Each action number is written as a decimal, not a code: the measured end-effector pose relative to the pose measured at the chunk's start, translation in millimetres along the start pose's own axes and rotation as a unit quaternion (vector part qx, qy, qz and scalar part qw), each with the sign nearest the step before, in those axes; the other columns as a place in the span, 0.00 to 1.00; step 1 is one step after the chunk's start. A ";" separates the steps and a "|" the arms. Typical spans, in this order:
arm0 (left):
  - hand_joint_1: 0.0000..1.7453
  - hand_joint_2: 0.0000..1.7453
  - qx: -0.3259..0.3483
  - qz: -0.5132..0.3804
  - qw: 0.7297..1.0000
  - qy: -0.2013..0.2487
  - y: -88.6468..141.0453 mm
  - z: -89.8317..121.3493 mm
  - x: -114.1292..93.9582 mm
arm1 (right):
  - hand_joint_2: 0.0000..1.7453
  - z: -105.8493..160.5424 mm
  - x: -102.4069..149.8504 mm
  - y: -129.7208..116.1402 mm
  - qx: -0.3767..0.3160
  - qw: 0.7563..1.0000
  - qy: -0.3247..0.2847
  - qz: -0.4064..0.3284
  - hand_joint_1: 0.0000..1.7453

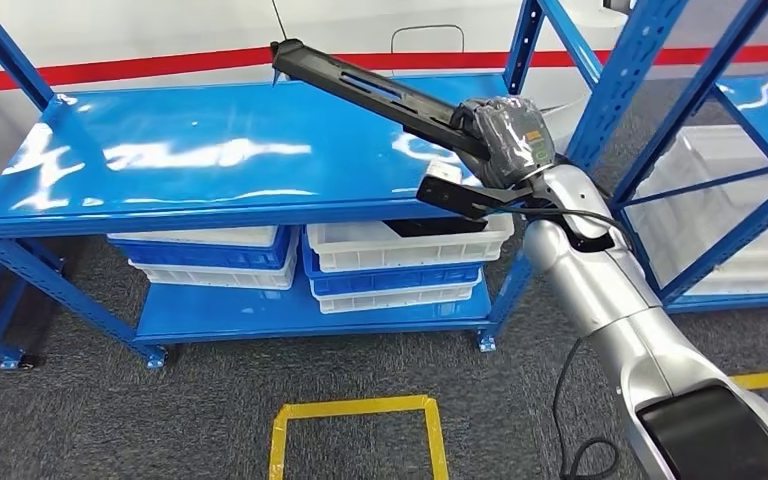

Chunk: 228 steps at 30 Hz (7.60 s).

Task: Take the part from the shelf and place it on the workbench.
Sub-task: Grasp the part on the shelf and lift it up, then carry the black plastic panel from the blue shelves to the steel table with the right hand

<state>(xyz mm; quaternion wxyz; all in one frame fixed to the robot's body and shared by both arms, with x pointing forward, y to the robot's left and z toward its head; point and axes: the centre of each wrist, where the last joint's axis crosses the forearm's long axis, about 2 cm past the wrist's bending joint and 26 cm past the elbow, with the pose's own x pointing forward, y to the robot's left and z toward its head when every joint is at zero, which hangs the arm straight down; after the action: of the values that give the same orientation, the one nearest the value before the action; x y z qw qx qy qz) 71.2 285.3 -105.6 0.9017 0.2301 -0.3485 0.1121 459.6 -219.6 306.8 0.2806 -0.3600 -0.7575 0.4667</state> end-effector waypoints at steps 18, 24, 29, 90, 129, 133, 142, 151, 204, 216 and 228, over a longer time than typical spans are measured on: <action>0.00 1.00 -0.004 -0.008 1.000 0.000 1.0 -0.6 0.1 | 1.00 3.3 0.0 -1.5 -0.003 1.000 0.009 0.005 0.91; 0.00 1.00 -0.005 -0.008 1.000 0.001 0.4 -0.8 0.8 | 1.00 12.4 -8.9 1.5 0.002 1.000 0.016 0.009 0.91; 0.00 1.00 -0.007 -0.008 1.000 0.003 -0.9 -0.9 1.8 | 1.00 17.9 -8.9 3.7 0.000 1.000 0.013 0.007 0.91; 0.00 1.00 0.008 -0.002 1.000 -0.015 1.8 -15.4 20.4 | 1.00 9.1 -7.4 -15.1 -0.031 0.999 -0.001 0.011 0.91; 0.00 1.00 0.020 0.011 1.000 -0.013 3.6 -18.0 23.0 | 1.00 2.8 2.9 -26.5 -0.042 0.999 -0.016 -0.007 0.91; 0.00 1.00 0.022 0.014 1.000 -0.011 4.2 -17.2 21.4 | 1.00 2.5 4.1 -22.6 -0.034 0.999 -0.019 -0.029 0.91; 0.00 1.00 0.021 0.012 1.000 -0.013 3.4 -17.1 22.0 | 1.00 1.8 3.4 -24.2 -0.053 0.998 -0.017 0.005 0.91; 0.00 1.00 0.016 0.008 1.000 -0.013 1.3 -15.4 21.1 | 1.00 3.6 -4.3 -28.9 -0.071 0.997 0.007 -0.010 0.91; 0.00 1.00 0.011 -0.022 0.999 -0.021 5.6 -21.9 27.8 | 1.00 28.5 -101.6 -79.0 -0.084 0.979 0.146 0.113 0.91; 0.00 1.00 0.002 -0.031 0.999 -0.026 1.0 -21.4 30.9 | 1.00 38.2 -126.2 -86.6 -0.074 0.973 0.187 0.116 0.91; 0.00 1.00 0.000 -0.036 0.999 -0.029 -0.4 -22.7 34.1 | 1.00 42.2 -130.6 -84.5 -0.069 0.970 0.199 0.122 0.91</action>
<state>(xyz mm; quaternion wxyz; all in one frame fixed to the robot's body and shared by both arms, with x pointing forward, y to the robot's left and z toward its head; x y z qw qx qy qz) 109.4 297.7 -97.3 0.8947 0.2454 -0.3660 0.0726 479.6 -372.1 354.9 0.3410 -0.5539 -0.6669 0.3635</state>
